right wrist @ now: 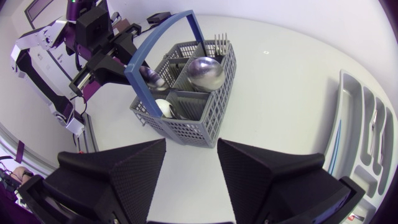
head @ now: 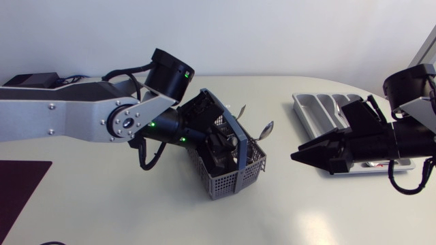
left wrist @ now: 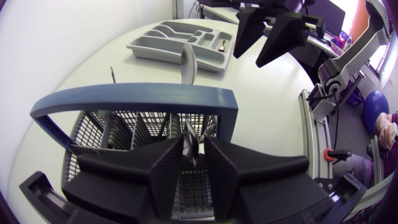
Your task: Sort the cutlery from the basket into the organizer compartments.
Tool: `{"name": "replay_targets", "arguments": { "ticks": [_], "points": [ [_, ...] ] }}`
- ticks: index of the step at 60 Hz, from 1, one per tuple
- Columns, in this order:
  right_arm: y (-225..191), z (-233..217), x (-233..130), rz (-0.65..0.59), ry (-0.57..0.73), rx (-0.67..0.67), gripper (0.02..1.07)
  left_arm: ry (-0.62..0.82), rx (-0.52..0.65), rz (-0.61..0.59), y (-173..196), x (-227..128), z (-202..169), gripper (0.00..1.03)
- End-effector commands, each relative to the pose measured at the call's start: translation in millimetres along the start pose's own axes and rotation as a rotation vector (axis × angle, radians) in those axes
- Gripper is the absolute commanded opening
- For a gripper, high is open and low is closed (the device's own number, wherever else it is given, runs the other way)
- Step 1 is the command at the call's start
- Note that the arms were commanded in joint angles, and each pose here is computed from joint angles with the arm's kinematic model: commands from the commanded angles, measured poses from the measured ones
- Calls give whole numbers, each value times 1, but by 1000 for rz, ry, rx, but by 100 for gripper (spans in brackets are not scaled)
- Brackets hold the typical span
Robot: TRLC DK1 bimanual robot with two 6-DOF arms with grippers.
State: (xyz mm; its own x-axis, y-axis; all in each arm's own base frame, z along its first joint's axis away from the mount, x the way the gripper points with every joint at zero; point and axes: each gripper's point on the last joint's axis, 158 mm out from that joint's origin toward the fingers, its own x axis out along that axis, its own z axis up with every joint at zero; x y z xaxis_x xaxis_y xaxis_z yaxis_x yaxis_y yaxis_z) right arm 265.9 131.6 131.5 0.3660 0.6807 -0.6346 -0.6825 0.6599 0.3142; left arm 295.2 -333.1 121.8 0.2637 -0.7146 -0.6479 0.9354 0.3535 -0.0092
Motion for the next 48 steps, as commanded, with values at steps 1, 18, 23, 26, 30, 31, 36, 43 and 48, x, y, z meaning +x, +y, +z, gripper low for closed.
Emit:
{"name": "replay_targets", "arguments": {
  "ticks": [1, 18, 23, 26, 30, 31, 36, 43, 48],
  "points": [
    [6, -13, 3, 21, 24, 2, 63, -6, -18, -13, -1, 5, 8, 13],
    [8, -13, 2, 20, 21, 0, 63, -16, -51, -34, 1, 2, 5, 3],
    [8, -13, 1, 21, 21, 1, 63, -40, -59, -61, -2, -5, 7, 3],
    [9, -12, 1, 22, 20, -2, 63, -51, -57, -61, -3, -11, 9, 3],
    [10, -11, 1, 24, 20, -2, 63, -77, -58, -73, -4, -21, 10, 3],
    [10, -11, 2, 25, 21, -2, 63, -85, -59, -78, -5, -24, 11, 3],
    [12, -11, 2, 29, 24, -2, 63, -113, -56, -86, -7, -31, 8, 3],
    [16, -9, 3, 39, 24, -6, 63, -171, -44, -78, -6, -44, 8, 3],
    [19, -6, 4, 44, 22, -9, 63, -209, -42, -84, -7, -55, 9, 3]
  ]
}}
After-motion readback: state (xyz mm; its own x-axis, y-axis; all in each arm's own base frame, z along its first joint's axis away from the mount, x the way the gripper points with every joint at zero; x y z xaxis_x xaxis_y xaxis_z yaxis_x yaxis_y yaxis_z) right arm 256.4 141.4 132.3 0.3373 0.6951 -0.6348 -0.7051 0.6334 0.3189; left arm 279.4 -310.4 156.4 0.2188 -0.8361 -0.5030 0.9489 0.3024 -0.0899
